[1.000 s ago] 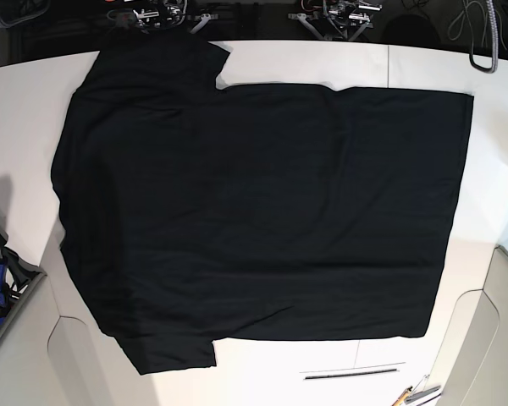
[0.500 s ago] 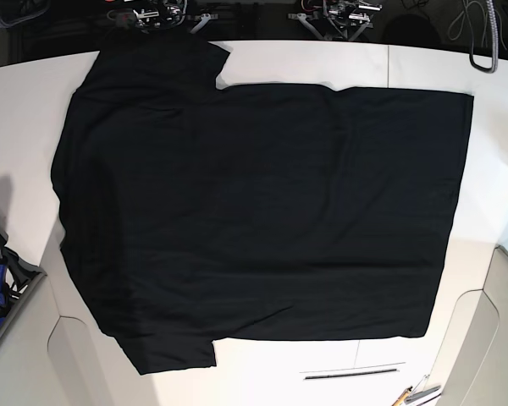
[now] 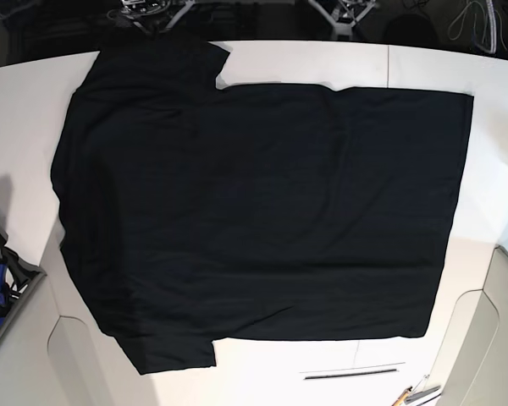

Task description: Fold the T-shirt properly

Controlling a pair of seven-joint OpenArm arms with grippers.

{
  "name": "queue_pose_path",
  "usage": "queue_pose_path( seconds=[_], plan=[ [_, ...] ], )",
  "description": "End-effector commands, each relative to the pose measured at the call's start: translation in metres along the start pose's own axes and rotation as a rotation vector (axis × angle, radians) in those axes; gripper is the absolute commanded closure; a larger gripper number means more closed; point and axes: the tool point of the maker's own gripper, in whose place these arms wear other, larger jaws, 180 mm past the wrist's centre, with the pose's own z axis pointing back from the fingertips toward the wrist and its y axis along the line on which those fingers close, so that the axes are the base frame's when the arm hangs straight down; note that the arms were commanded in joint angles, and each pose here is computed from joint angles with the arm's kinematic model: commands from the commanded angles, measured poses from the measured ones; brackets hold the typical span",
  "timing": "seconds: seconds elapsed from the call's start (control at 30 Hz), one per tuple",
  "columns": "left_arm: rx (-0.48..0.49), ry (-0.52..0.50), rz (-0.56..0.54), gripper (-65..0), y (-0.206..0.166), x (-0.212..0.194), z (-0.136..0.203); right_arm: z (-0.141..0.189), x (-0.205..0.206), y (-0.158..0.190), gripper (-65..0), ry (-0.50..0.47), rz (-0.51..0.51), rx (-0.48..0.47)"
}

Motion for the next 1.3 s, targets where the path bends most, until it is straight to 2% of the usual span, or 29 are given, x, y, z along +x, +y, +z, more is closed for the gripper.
queue_pose_path(
  seconds=[0.0, 0.33, 0.5, 0.57, 0.67, 0.8, 0.9, 1.07, 1.17, 1.27],
  plan=[
    [0.006, -0.019, -0.003, 0.0, 0.007, -0.001, 0.004, 0.001, -0.001, -0.008, 0.0, -0.009, 0.005, -0.014],
    [0.027, -0.066, -0.085, 0.0, 0.042, -0.047, 0.061, 0.03, -0.048, -0.052, 0.0, -0.029, 0.06, -0.055],
    [0.055, -0.091, -0.052, 0.0, 0.07, -0.059, 0.096, 0.061, -0.068, -0.058, 0.0, -0.07, 0.088, -0.045],
    [0.046, -0.115, -0.041, 0.0, 0.078, -0.056, 0.11, 0.076, -0.074, -0.059, 0.0, -0.094, 0.075, -0.042],
    [-0.039, -0.154, -0.011, 0.0, 0.081, -0.043, 0.136, 0.103, -0.074, -0.063, 0.0, -0.149, -0.009, -0.045],
    [-0.179, -0.179, 0.077, 0.0, 0.076, -0.019, 0.172, 0.148, -0.046, -0.075, 0.0, -0.284, -0.154, -0.055],
    [-0.296, -0.222, 0.159, 0.0, 0.066, 0.003, 0.199, 0.185, -0.017, -0.08, 0.0, -0.388, -0.197, -0.024],
    [-0.349, -0.268, 0.291, 0.0, 0.071, 0.034, 0.225, 0.241, 0.029, -0.075, 0.0, -0.51, -0.262, 0.09],
    [-0.389, -0.291, 0.352, 0.0, 0.068, 0.049, 0.233, 0.273, 0.064, -0.081, 0.0, -0.642, -0.292, 0.115],
    [-0.426, -0.313, 0.4, 0.0, 0.063, 0.057, 0.238, 0.304, 0.101, -0.098, 0.0, -0.815, -0.386, 0.1]
  ],
)
